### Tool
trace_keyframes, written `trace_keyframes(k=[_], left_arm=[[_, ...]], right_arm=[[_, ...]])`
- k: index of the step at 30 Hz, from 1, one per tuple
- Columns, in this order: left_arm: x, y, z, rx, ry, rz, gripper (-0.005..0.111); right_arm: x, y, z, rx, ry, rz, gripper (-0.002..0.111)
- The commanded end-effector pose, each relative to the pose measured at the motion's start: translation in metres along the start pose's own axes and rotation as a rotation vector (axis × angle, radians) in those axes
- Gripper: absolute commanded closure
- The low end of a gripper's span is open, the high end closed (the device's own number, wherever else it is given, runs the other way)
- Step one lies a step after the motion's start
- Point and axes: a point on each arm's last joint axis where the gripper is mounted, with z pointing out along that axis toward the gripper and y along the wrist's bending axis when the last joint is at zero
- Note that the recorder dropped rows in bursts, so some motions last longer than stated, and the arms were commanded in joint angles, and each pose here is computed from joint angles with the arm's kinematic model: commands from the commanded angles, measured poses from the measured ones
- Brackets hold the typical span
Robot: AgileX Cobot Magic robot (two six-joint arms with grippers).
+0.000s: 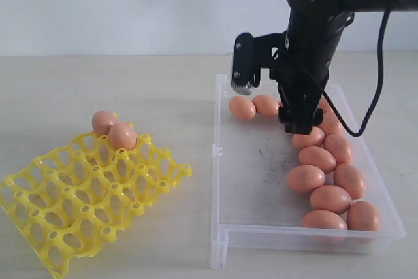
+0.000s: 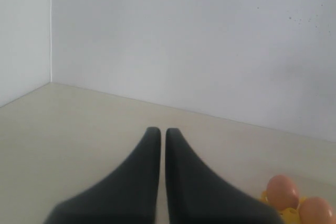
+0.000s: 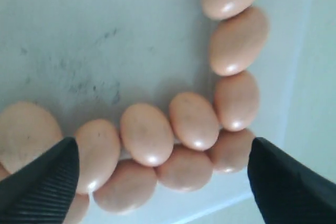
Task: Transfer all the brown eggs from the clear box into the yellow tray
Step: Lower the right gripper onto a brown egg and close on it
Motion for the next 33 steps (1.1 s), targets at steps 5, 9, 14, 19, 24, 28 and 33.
trace_keyframes(k=[5, 9, 14, 19, 24, 28, 33], left_arm=[[-0.001, 0.0, 0.0, 0.0, -0.014, -0.018, 0.103], [-0.001, 0.0, 0.0, 0.0, -0.014, -0.018, 0.103], [-0.001, 0.0, 0.0, 0.0, -0.014, -0.018, 0.103], [-0.002, 0.0, 0.0, 0.0, -0.017, -0.018, 0.103], [-0.002, 0.0, 0.0, 0.0, -0.017, -0.018, 0.103], [-0.001, 0.0, 0.0, 0.0, -0.015, -0.018, 0.103], [-0.001, 0.0, 0.0, 0.0, -0.015, -0.018, 0.103]], right_arm=[[-0.006, 0.016, -0.029, -0.148, -0.154, 0.148, 0.031], [0.003, 0.028, -0.02, -0.21, -0.077, 0.043, 0.046], [0.012, 0.048, -0.003, -0.282, -0.044, -0.132, 0.058], [0.03, 0.064, 0.018, -0.294, 0.054, -0.305, 0.053], [0.025, 0.072, 0.032, -0.221, -0.049, -0.313, 0.026], [0.023, 0.069, 0.034, -0.181, -0.068, -0.268, 0.026], [0.022, 0.071, 0.043, -0.201, -0.057, -0.251, 0.026]])
